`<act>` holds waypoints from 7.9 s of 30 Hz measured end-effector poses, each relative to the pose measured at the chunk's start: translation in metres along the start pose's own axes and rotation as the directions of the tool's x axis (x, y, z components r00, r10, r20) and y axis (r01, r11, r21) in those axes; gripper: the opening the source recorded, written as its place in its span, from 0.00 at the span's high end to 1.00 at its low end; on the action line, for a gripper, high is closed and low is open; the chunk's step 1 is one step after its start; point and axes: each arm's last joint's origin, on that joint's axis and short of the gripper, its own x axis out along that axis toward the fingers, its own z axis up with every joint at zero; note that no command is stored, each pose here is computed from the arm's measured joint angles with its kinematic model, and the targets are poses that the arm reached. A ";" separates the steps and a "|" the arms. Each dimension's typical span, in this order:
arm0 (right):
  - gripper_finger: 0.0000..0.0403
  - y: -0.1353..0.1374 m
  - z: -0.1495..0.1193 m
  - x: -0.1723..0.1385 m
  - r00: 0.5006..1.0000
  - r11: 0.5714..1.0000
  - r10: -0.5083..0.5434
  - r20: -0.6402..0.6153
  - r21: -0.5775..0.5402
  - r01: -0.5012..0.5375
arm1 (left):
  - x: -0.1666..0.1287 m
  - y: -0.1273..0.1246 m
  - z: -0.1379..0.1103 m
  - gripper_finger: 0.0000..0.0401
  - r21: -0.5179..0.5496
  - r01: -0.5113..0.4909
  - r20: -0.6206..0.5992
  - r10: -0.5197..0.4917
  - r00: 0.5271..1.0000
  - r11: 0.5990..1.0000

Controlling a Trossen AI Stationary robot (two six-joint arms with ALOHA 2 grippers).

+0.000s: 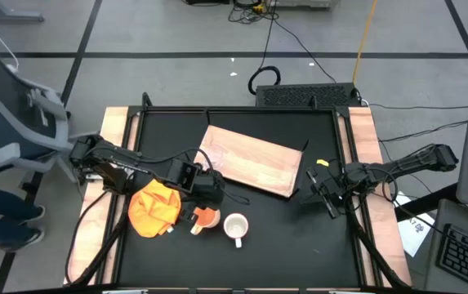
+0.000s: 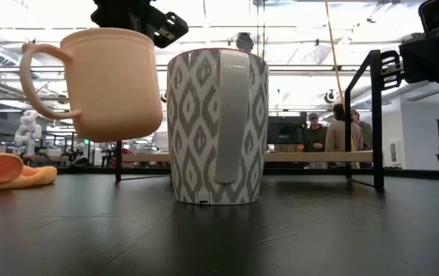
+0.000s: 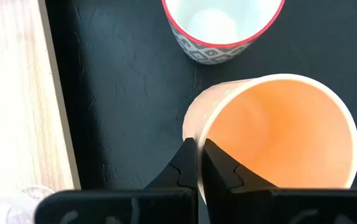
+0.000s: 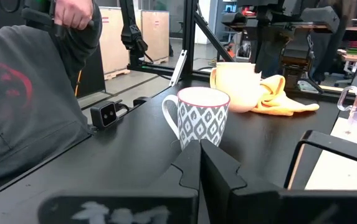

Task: Stack small to large cups/mugs on shelf
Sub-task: Put the light orange mug on the shelf

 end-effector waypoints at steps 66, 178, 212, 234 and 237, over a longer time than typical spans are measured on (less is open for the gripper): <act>1.00 0.000 0.000 0.002 1.000 1.000 -0.001 -0.002 -0.023 0.001 | -0.024 0.108 0.035 0.99 -0.132 -0.008 -0.093 -0.004 0.996 0.991; 1.00 -0.001 -0.004 0.006 0.999 1.000 -0.003 -0.040 0.013 0.003 | 0.012 0.230 -0.015 0.99 -0.188 0.012 -0.068 -0.026 0.997 0.982; 1.00 -0.002 -0.007 0.007 0.998 1.000 -0.001 -0.065 0.019 0.003 | 0.015 0.228 -0.013 0.99 -0.158 0.022 -0.068 -0.033 0.997 0.987; 1.00 -0.002 -0.007 0.007 0.998 1.000 -0.001 -0.064 0.019 0.003 | 0.018 0.227 -0.013 0.83 -0.160 0.023 -0.080 -0.036 0.996 0.987; 1.00 -0.002 -0.007 0.007 0.998 1.000 -0.002 -0.064 0.019 0.003 | 0.018 0.226 -0.012 0.83 -0.171 0.022 -0.079 -0.036 0.996 0.985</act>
